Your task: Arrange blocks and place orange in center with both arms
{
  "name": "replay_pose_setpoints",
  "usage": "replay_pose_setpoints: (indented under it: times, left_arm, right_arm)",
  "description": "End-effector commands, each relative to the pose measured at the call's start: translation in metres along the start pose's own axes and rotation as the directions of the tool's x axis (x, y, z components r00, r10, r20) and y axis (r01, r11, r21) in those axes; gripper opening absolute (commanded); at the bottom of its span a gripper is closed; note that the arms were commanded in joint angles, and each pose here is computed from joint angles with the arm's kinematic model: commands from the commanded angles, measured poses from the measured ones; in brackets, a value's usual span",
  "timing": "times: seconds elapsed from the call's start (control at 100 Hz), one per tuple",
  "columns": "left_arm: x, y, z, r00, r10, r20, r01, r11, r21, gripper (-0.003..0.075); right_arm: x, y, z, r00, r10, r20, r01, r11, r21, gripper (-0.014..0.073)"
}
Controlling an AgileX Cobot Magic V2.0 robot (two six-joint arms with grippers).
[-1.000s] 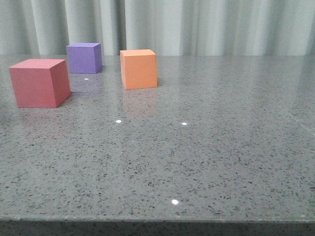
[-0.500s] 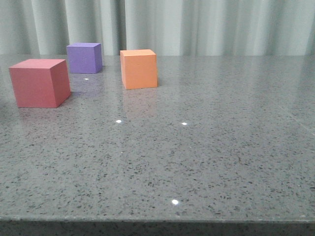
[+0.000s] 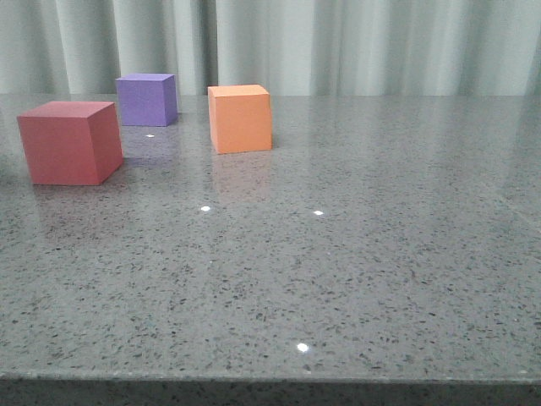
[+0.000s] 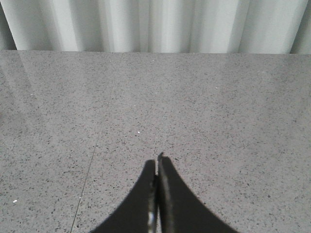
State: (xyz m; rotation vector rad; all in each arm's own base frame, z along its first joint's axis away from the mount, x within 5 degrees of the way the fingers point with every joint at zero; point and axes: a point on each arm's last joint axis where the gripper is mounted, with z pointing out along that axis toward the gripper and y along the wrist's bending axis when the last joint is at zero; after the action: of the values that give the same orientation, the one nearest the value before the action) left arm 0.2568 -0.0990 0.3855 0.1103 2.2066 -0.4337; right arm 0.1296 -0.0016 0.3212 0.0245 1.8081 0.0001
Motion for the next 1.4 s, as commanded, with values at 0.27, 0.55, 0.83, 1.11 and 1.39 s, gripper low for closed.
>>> replay_pose_setpoints:
  times: [0.27, 0.55, 0.83, 1.11, 1.39]
  left_arm:
    - [-0.029, -0.096, 0.097, 0.999, -0.003, -0.041, 0.01, 0.984, 0.176, 0.0605]
    - [-0.022, -0.124, 0.148, 0.994, 0.034, -0.104, -0.033, 0.999, 0.014, 0.0605]
    - [-0.024, -0.126, 0.148, 0.998, 0.016, -0.058, -0.021, 0.996, -0.083, 0.0605]
    - [-0.025, -0.122, 0.151, 0.999, -0.023, -0.037, 0.018, 0.992, -0.123, 0.0605]
    - [-0.012, -0.12, 0.174, 0.997, -0.024, -0.068, 0.013, 0.988, -0.154, 0.0605]
  right_arm:
    - [-0.017, -0.001, -0.004, 0.993, -0.018, 0.118, 0.017, 1.0, 0.009, -0.0069]
    - [-0.017, -0.001, -0.004, 0.993, -0.018, 0.118, 0.017, 1.0, 0.009, -0.0069]
    - [-0.017, -0.001, -0.004, 0.993, -0.018, 0.118, 0.017, 1.0, 0.009, -0.0069]
    - [-0.017, -0.001, -0.004, 0.993, -0.018, 0.118, 0.017, 1.0, 0.009, -0.0069]
    - [-0.017, -0.001, -0.004, 0.993, -0.018, 0.118, 0.017, 1.0, 0.009, -0.0069]
